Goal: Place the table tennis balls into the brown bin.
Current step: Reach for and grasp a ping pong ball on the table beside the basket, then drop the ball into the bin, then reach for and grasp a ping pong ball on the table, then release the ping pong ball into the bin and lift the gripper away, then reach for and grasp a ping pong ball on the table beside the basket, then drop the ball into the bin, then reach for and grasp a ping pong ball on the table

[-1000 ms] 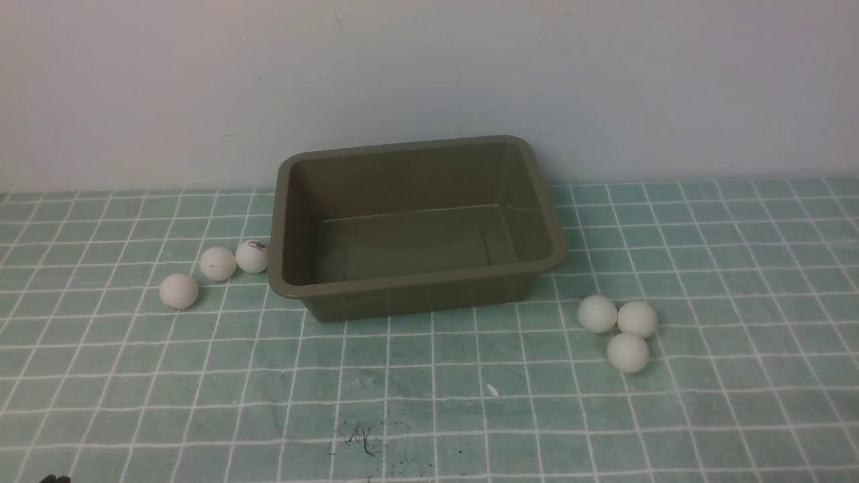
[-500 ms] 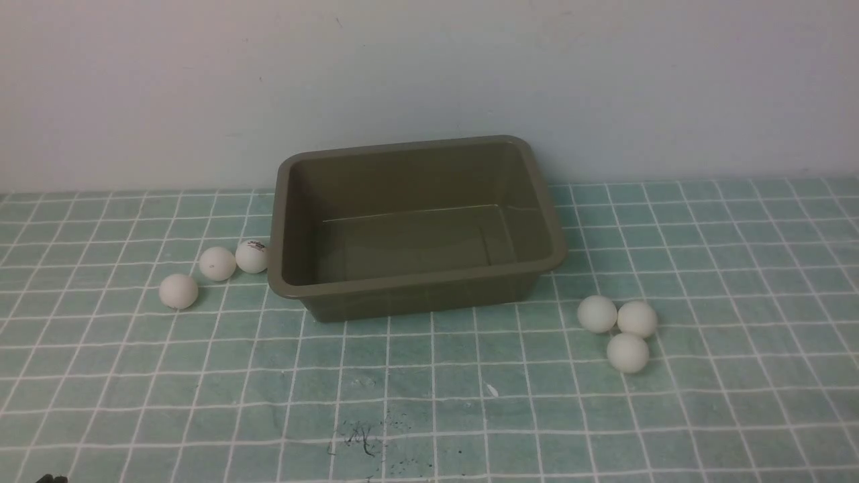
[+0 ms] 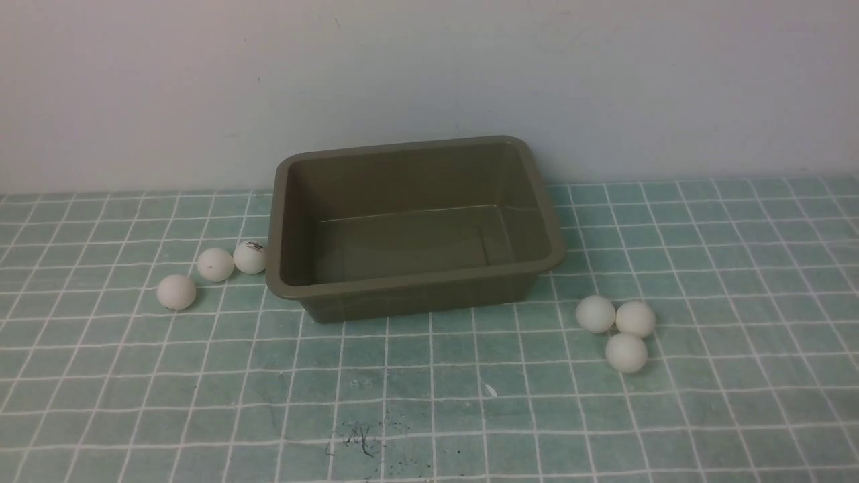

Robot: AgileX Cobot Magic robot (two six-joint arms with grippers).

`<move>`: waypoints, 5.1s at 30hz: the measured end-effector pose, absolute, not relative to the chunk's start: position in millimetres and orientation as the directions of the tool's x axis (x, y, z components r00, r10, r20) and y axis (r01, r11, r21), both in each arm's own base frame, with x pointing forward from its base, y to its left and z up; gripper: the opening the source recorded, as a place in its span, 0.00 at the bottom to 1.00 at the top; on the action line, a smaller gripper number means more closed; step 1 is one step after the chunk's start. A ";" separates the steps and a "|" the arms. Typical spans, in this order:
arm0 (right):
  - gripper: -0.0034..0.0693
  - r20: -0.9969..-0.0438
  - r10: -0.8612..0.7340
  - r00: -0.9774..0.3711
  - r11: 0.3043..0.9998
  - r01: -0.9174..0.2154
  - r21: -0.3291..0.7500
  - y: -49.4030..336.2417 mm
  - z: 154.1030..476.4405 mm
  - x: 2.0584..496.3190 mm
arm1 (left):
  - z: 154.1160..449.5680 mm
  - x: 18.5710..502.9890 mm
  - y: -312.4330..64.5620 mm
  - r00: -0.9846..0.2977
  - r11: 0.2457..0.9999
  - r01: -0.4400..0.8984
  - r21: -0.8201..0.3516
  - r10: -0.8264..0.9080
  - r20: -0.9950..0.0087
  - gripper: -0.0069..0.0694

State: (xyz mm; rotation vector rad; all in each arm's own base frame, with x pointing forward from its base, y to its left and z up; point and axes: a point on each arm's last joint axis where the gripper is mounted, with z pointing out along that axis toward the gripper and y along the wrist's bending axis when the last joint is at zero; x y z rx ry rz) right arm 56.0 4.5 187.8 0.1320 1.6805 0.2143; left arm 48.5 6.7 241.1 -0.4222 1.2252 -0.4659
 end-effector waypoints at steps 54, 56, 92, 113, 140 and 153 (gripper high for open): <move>0.21 -0.605 0.146 -0.782 0.937 -0.086 0.338 35.2 290.5 184.4 | 144.6 426.8 46.3 -0.941 0.996 0.018 -0.084 -0.012 -0.339 0.64; 0.29 -0.586 0.118 -0.802 0.942 -0.096 0.321 36.7 286.1 195.1 | 141.4 426.4 46.1 -0.945 0.996 0.019 -0.087 -0.011 -0.326 0.54; 0.54 -0.465 -0.061 -0.883 0.940 -0.208 0.272 106.9 204.3 302.5 | 282.9 424.9 16.9 -0.912 0.958 0.144 -0.248 0.031 -0.409 0.11; 0.55 -0.757 -0.271 -0.595 0.875 -0.480 0.063 152.9 343.3 371.8 | 155.6 462.1 26.2 -0.933 0.964 0.182 -0.193 0.107 -0.343 0.81; 0.82 -0.356 -0.022 -0.934 0.966 -0.111 0.232 63.9 160.9 375.8 | 239.0 457.5 -132.6 -0.811 0.824 0.516 -0.233 0.384 -0.441 0.78; 0.53 -0.363 -0.066 -0.929 0.966 -0.151 0.209 66.2 207.1 375.0 | 295.5 465.4 -26.4 -0.853 0.969 0.245 -0.044 0.194 -0.484 0.10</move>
